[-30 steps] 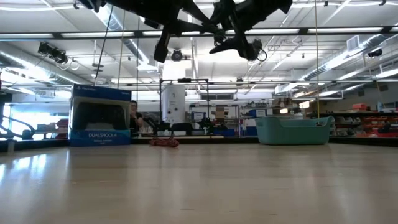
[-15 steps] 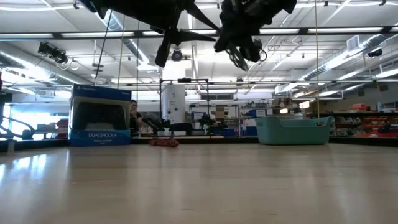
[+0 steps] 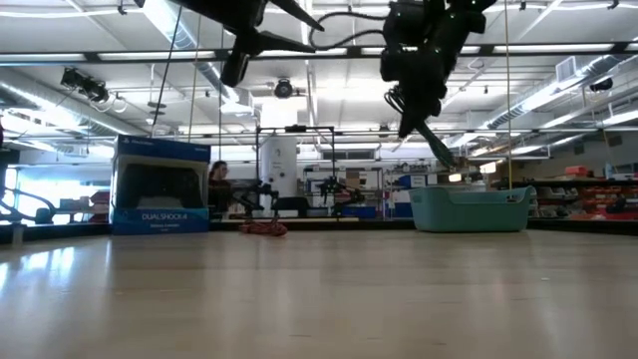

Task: Pick and place USB-C Cables
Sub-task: Put the green charger cable into the green bin, then put the pink charger cable into the green bin

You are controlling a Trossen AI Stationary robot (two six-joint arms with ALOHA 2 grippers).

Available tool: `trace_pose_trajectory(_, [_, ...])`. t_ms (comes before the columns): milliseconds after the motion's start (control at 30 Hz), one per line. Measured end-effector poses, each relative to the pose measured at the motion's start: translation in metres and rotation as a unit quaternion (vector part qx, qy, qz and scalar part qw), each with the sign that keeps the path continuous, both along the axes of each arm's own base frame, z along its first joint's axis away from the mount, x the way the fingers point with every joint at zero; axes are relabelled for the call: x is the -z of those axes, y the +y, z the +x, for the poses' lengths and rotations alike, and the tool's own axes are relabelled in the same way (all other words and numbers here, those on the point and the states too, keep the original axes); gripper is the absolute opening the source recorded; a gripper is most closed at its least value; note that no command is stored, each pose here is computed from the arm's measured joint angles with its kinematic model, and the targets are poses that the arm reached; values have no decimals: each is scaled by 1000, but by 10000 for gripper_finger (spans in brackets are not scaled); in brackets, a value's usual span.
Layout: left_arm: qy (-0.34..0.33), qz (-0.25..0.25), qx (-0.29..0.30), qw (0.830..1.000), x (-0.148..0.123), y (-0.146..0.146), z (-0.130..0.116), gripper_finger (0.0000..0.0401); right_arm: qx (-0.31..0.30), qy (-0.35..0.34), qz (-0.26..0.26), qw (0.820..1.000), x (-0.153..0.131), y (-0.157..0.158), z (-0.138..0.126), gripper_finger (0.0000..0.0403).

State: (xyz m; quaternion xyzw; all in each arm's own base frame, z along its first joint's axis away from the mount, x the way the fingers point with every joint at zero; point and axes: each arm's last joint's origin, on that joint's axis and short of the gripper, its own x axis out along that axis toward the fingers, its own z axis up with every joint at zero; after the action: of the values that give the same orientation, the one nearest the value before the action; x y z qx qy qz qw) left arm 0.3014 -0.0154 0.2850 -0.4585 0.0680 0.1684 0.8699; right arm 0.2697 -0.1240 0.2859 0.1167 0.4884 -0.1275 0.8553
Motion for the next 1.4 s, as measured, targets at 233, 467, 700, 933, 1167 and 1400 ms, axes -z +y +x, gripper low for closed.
trace_pose_trajectory(233, [15,3,0,1000,-2,1,-6,125,-5,86,-85,993,4,-30,-23,18])
trace_pose_trajectory(467, [13,-1,0,1000,-2,0,-6,125,-17,150,-148,977,8,-67,-47,18])
trace_pose_trajectory(700, [6,-3,-1,1000,-4,0,-6,125,-17,216,-88,972,41,-99,-61,18])
trace_pose_trajectory(933, [-2,-8,-2,1000,-5,0,-5,125,-10,236,-94,967,61,-114,-54,24])
trace_pose_trajectory(1167, [-7,-18,-8,1000,-5,0,-5,125,15,253,-67,965,80,-120,-50,118])
trace_pose_trajectory(1400, [-2,-13,-7,1000,-5,0,-6,125,127,244,-97,957,61,-116,-48,200])
